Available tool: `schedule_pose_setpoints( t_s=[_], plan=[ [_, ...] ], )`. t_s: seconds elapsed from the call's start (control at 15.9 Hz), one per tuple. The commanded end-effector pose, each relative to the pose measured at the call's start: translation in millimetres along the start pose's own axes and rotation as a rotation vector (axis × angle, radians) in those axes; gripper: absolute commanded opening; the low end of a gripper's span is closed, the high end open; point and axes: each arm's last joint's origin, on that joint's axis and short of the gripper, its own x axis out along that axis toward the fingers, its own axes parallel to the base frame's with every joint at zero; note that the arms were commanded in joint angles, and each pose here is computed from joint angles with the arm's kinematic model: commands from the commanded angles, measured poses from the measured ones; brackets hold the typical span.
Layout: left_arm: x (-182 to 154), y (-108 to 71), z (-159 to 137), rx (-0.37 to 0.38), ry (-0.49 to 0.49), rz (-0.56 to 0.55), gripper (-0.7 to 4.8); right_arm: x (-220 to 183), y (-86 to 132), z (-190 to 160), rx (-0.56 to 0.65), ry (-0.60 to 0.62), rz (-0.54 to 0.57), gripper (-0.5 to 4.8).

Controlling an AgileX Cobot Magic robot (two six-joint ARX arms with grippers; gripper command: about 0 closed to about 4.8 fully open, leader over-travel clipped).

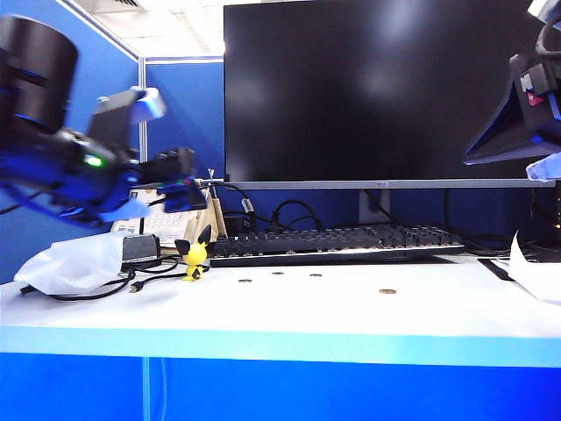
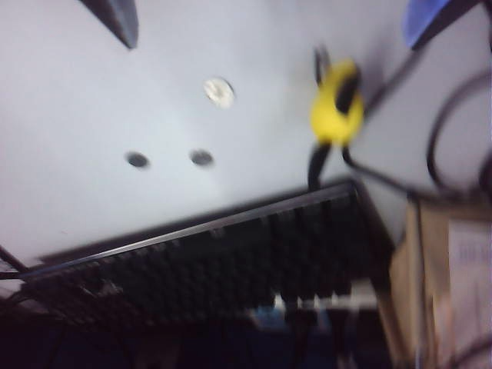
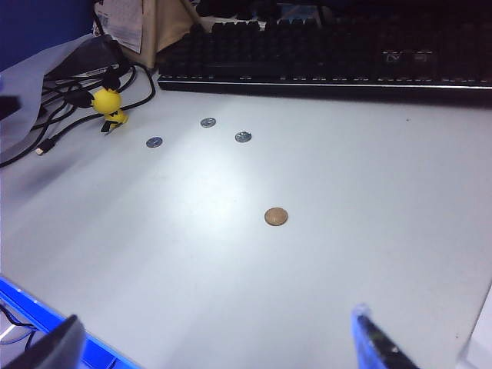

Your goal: Pick up the doll and place it on the similarly colored coin.

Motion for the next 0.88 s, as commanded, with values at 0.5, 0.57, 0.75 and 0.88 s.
schedule_pose_setpoints(
  t_s=[0.5,0.57,0.75,0.88],
  plan=[
    [52.0,35.3,-7.5,0.05,-0.028,-0.016,4.79,-0.1,-0.1,-1.8,0.008,0.027,-0.005,4.77],
    [59.6,35.5,-7.4,0.049,-0.02,-0.053,4.79,-0.1,-0.1,-1.8,0.009,0.027,-0.005,4.77],
    [71.8,37.3,-9.6,0.045,0.006,-0.058,4.79,-0.1,-0.1,-2.1,0.009,0.03,-0.005,4.77],
    [72.2,37.9,-11.3,0.047,0.015,-0.042,4.79,-0.1,-0.2,-2.2,0.009,0.031,-0.006,4.77]
  ],
)
